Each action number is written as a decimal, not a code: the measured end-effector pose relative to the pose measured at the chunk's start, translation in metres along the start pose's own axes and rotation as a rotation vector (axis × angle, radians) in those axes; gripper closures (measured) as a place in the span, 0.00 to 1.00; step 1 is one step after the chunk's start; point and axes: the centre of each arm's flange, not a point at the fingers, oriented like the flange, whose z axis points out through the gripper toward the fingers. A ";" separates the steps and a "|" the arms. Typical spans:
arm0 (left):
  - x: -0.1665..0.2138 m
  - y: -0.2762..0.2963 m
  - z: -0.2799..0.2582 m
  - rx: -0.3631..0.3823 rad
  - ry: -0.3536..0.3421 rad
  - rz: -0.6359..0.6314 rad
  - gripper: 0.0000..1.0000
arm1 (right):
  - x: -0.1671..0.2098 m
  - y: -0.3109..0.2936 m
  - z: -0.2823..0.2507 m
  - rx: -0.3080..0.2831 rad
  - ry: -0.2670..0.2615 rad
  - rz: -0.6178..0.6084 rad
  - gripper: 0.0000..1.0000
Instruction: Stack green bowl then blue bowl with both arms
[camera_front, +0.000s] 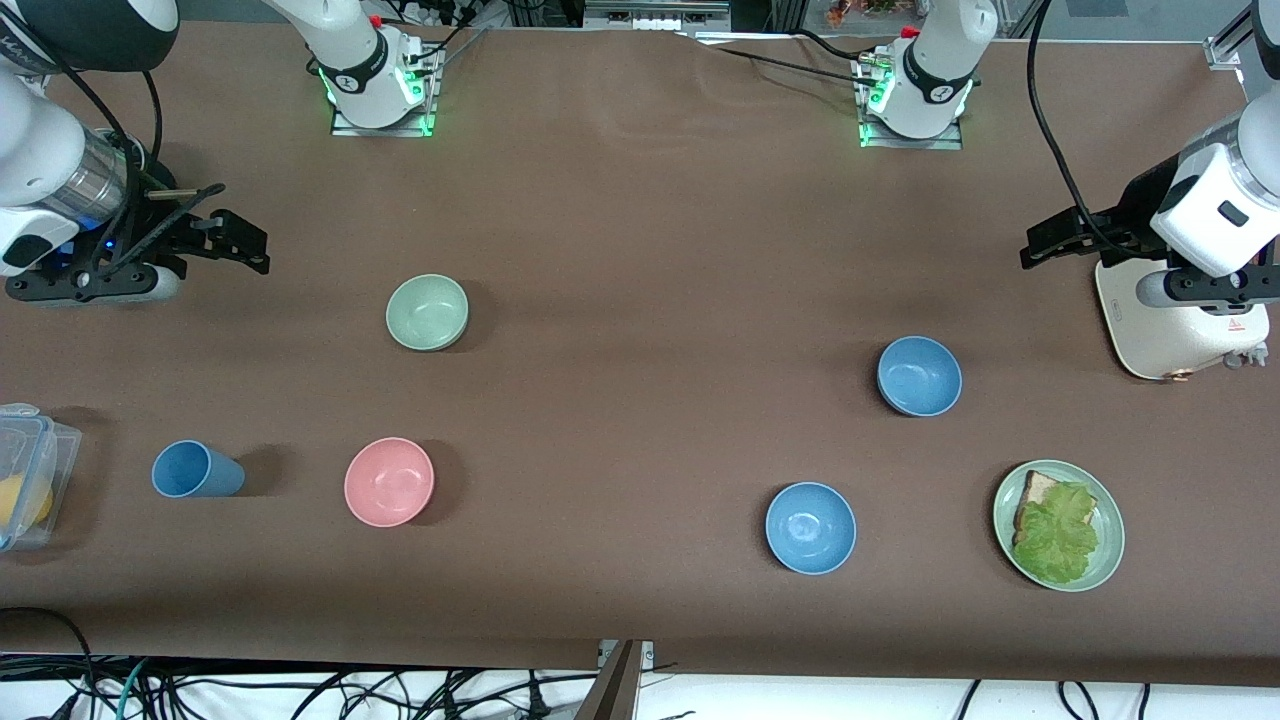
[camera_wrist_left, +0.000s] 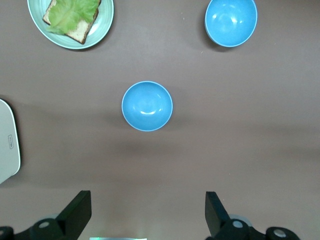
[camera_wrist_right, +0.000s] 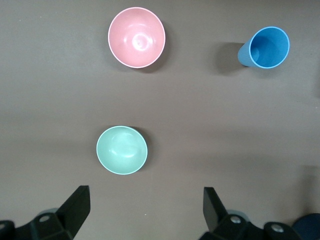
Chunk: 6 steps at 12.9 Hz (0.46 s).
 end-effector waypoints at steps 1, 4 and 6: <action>0.000 0.000 0.001 0.000 -0.003 -0.001 0.00 | 0.000 0.000 0.000 0.000 0.000 0.000 0.00; 0.001 0.000 0.002 0.001 -0.005 -0.001 0.00 | 0.000 0.001 -0.001 0.000 0.002 0.001 0.00; 0.002 0.000 0.003 0.001 -0.007 -0.002 0.00 | 0.000 0.001 -0.001 0.000 0.001 0.002 0.00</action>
